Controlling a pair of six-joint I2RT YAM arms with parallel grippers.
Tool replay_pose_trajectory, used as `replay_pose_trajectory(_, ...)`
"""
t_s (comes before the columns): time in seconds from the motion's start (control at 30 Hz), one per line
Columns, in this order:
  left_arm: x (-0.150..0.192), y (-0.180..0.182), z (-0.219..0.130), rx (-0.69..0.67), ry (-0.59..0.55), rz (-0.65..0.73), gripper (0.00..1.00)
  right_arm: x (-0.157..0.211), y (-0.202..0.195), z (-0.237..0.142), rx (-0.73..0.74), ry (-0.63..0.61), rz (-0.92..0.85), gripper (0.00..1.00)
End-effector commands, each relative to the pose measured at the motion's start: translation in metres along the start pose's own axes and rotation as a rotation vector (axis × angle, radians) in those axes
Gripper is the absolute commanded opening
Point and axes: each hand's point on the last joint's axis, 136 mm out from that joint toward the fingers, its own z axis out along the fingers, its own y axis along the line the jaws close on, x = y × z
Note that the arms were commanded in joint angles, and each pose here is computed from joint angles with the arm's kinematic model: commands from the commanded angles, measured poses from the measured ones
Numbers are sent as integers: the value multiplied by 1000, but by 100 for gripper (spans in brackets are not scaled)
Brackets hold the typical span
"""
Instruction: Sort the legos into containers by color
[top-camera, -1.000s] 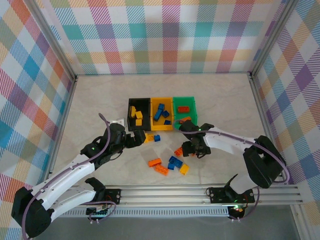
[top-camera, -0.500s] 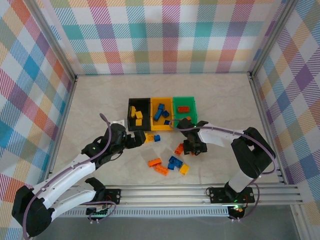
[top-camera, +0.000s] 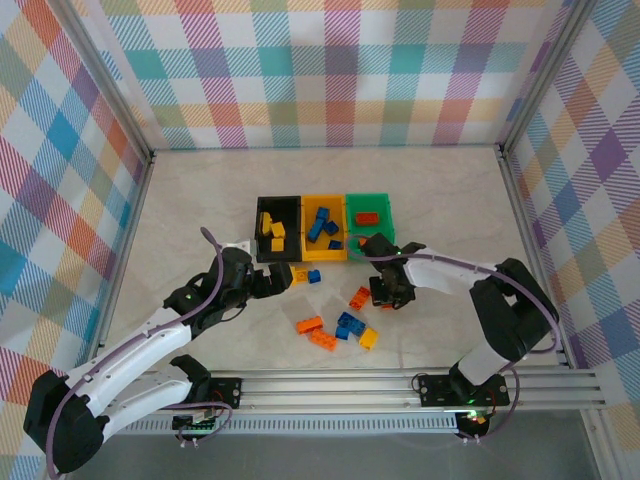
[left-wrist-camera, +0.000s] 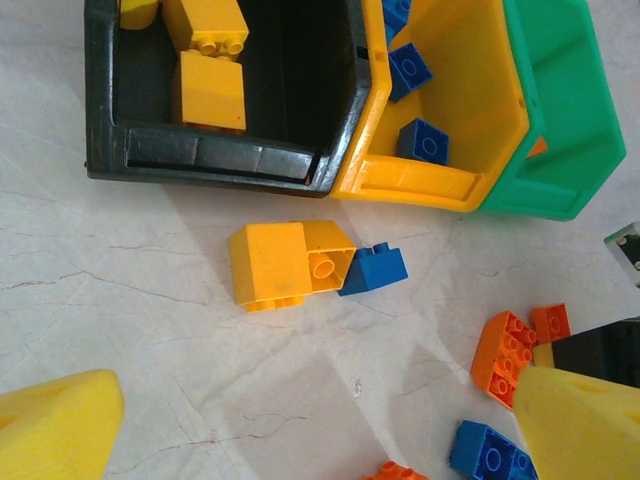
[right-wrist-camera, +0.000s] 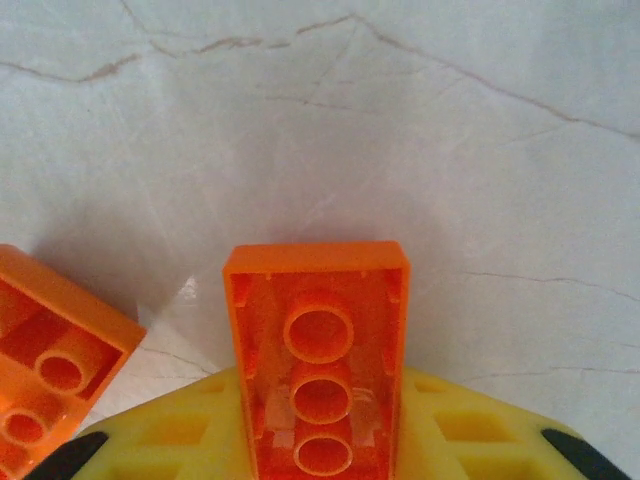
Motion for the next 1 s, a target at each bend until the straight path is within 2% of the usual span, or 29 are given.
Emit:
replay_pose_trajectory(0.0,0,-6,-2,36,-7,21,100,-17,2,-23,-46,-111,30,33)
replay_pose_trajectory(0.13,-1,-12,-3,54,1,37,100,-47,16,-69,-113,-236,5,33)
replay_pose_trajectory(0.23,-2,-16,-1,60,13,49,100,-81,25,-89,-126,-303,5,33)
replay_pose_trajectory(0.47,4,-23,10,50,83,117,100,-169,22,-82,-71,-365,94,34)
replay_pose_trajectory(0.63,15,-31,19,29,151,188,98,-209,28,-68,-51,-355,103,39)
replay_pose_trajectory(0.7,19,-38,21,25,167,231,98,-219,32,-65,-49,-348,104,44)
replay_pose_trajectory(0.8,24,-52,26,18,196,321,98,-229,35,-70,-56,-352,113,64)
replay_pose_trajectory(0.9,32,-72,32,32,238,415,97,-231,37,-91,-93,-398,124,78)
replay_pose_trajectory(0.97,43,-88,38,51,274,481,97,-224,35,-106,-117,-432,136,84)
